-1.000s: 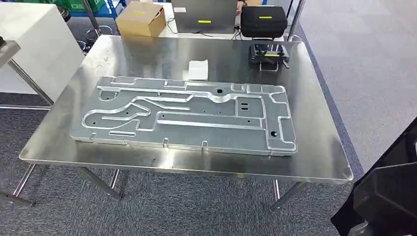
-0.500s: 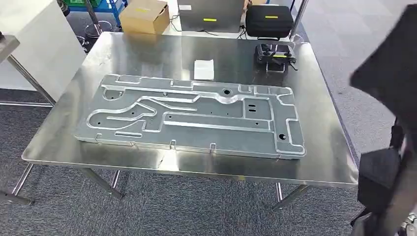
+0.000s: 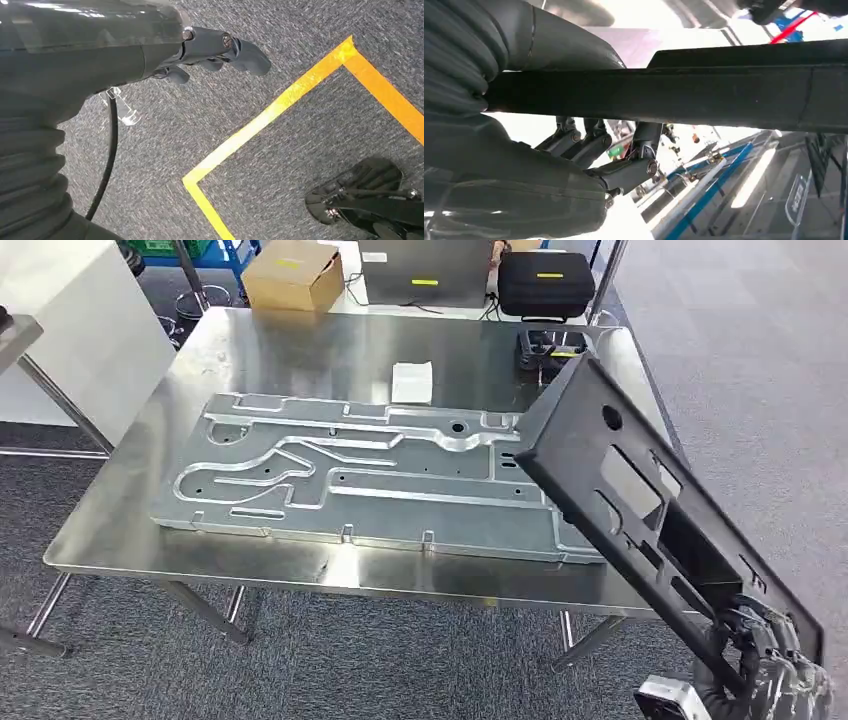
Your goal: Take the parts from the cabinet and place them on the table.
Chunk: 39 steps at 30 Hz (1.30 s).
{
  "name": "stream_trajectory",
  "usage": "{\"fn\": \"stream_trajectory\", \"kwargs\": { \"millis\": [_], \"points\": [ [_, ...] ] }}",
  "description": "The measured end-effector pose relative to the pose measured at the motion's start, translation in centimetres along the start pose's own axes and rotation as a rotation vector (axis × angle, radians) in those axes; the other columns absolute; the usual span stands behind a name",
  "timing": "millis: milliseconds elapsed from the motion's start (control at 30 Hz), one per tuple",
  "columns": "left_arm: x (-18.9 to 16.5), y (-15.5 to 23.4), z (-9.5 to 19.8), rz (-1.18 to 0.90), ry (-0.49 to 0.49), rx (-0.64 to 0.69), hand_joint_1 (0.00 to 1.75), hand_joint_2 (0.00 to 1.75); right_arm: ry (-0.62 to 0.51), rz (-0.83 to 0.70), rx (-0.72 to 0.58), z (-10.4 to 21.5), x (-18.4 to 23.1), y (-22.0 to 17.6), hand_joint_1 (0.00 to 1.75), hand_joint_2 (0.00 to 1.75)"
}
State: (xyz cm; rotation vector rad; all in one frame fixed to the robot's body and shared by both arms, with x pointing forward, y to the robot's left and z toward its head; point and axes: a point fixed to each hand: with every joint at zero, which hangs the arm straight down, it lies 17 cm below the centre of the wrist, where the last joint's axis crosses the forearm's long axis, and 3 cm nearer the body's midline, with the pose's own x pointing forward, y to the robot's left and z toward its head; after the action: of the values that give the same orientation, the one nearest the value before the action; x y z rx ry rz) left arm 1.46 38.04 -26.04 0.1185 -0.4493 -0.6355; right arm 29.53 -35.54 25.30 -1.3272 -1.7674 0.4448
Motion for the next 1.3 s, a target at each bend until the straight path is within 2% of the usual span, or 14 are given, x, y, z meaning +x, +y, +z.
{"fn": "stream_trajectory", "kwargs": {
  "millis": [133,267,433,567,667,700,900,1167,1300],
  "points": [
    [0.2,0.2,-0.1,-0.03,-0.012,-0.012,0.0,1.75,0.006,0.094,0.035,-0.8,-1.0,1.5,1.75,1.75],
    [0.7,1.0,-0.3,-0.104,-0.034,-0.058,0.0,1.75,-0.014,0.264,0.068,-1.3,-2.3,2.0,1.75,1.75],
    [2.0,2.3,-1.0,-0.151,-0.062,-0.068,0.0,1.75,-0.062,0.453,0.103,-4.9,-3.1,3.9,1.75,1.75],
    [2.0,2.3,-1.0,-0.152,-0.063,-0.068,0.0,1.75,-0.064,0.457,0.102,-5.1,-3.1,4.0,1.75,1.75],
    [2.4,2.5,-1.1,-0.162,-0.073,-0.072,0.0,1.75,-0.084,0.512,0.107,-7.2,-2.9,5.0,1.75,1.75],
    [2.6,2.8,-1.2,-0.169,-0.077,-0.073,0.0,1.75,-0.115,0.551,0.108,-9.5,-1.9,6.2,1.75,1.75],
    [2.9,3.0,-1.3,-0.173,-0.085,-0.08,0.0,1.75,-0.178,0.563,0.097,-13.5,1.4,8.1,1.75,1.75],
    [3.0,3.0,-1.3,-0.168,-0.085,-0.081,0.0,1.75,-0.231,0.565,0.126,-14.8,3.8,10.4,1.75,1.75],
    [3.0,3.2,-1.3,-0.165,-0.088,-0.079,0.0,1.75,-0.278,0.515,0.191,-15.0,5.2,12.5,1.75,1.75]
  ]
}}
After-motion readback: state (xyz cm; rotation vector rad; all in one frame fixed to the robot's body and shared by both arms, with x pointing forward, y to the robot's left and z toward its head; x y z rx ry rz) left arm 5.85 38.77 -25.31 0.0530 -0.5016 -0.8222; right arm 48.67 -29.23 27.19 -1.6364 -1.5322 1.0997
